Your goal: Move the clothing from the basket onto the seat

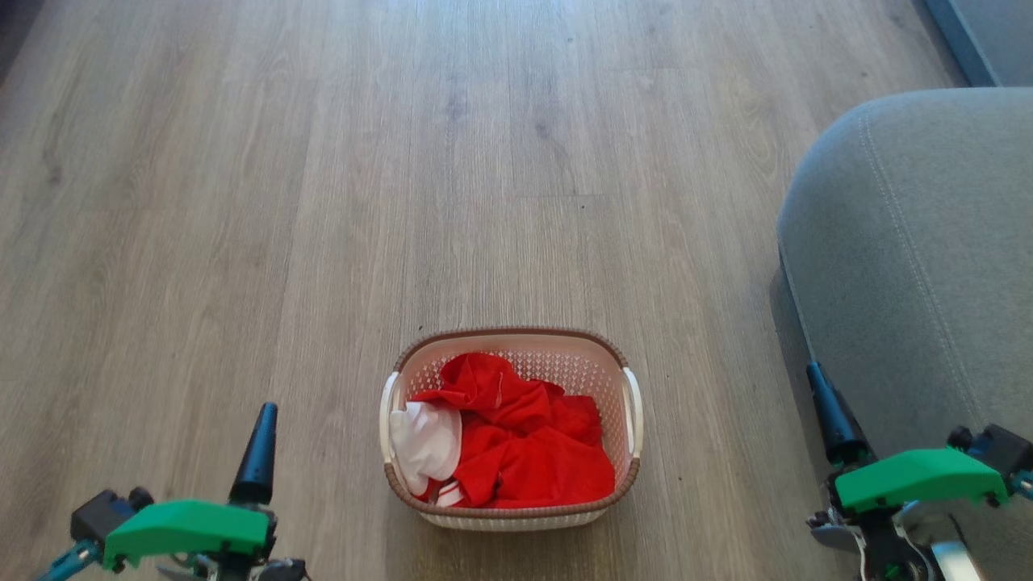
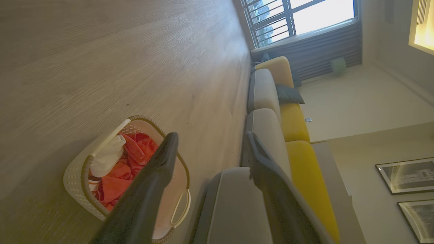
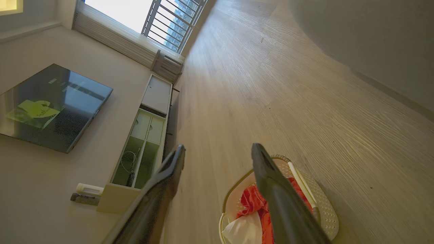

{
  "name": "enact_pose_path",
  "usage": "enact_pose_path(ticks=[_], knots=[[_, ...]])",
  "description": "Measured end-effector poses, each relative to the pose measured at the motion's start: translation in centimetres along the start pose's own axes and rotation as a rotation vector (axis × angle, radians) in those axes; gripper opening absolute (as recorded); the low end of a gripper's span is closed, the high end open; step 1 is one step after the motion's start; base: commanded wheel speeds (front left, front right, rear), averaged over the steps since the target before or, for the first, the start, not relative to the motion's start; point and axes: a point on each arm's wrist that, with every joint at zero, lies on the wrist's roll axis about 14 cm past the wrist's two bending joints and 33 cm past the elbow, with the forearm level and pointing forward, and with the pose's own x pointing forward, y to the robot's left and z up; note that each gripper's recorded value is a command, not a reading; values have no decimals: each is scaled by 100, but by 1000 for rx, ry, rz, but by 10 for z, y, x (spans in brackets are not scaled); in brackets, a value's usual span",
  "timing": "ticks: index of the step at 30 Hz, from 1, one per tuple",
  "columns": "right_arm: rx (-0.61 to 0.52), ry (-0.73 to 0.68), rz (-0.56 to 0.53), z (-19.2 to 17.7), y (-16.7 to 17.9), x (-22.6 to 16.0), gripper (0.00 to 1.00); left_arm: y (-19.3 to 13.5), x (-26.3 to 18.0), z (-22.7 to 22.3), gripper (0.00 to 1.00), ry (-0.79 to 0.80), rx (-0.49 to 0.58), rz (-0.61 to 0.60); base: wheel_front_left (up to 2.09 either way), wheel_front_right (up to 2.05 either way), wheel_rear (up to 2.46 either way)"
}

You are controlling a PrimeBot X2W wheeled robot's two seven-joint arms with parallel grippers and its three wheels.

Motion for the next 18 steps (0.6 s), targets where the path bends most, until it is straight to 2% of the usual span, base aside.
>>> enact_pose_path(ticks=[9, 18], knots=[[-152, 14, 23, -3, 6, 2, 100, -6, 2, -2, 100, -3, 192, -8, 0, 0, 0], [-292, 3, 54, 0, 14, 6, 100, -13, 2, -4, 100, -8, 319, -30, 0, 0, 0]])
